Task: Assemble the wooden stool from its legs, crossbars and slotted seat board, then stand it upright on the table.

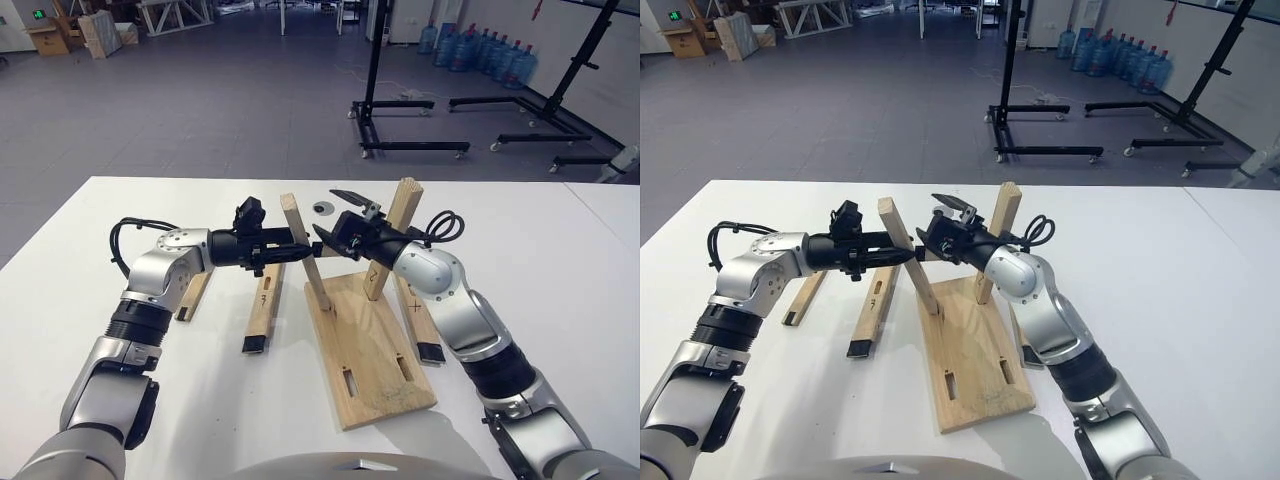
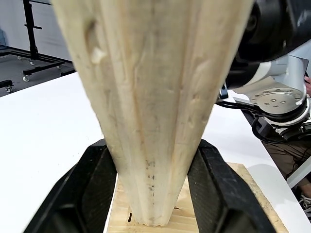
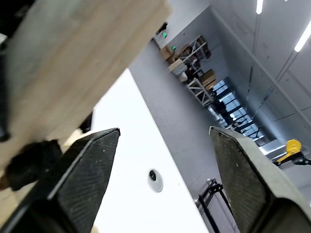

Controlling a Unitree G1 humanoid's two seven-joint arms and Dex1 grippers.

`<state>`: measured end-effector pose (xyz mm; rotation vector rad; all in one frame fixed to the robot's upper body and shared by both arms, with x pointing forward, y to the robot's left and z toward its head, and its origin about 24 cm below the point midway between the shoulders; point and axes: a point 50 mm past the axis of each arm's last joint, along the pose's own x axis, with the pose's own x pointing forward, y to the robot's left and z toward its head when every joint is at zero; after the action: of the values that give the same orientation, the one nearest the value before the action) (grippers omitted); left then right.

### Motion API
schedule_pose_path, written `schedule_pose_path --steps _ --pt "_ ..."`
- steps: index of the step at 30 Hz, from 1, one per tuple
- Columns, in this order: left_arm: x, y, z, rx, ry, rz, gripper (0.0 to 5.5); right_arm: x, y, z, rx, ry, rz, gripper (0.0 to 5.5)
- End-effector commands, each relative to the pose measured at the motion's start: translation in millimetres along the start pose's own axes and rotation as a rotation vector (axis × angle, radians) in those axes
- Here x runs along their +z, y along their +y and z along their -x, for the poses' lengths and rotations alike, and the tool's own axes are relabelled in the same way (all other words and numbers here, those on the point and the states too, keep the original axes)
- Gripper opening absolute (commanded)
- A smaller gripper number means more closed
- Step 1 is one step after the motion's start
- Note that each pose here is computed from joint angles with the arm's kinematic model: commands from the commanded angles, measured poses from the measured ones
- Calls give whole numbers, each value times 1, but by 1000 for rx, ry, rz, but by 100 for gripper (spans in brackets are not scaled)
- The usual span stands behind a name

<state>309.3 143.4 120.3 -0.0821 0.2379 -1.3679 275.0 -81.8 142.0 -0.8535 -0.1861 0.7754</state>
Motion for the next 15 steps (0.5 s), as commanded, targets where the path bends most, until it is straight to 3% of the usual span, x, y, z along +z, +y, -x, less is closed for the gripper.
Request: schedule_pose_path --steps 1,8,15 --pt "-35 -2 -3 12 155 104 201 -21 29 7 183 160 -60 341" --pt "-36 -3 -10 -9 187 98 201 -44 49 10 303 269 -88 341" --pt "-45 -7 -25 -42 244 97 201 -46 48 9 268 238 -112 341"
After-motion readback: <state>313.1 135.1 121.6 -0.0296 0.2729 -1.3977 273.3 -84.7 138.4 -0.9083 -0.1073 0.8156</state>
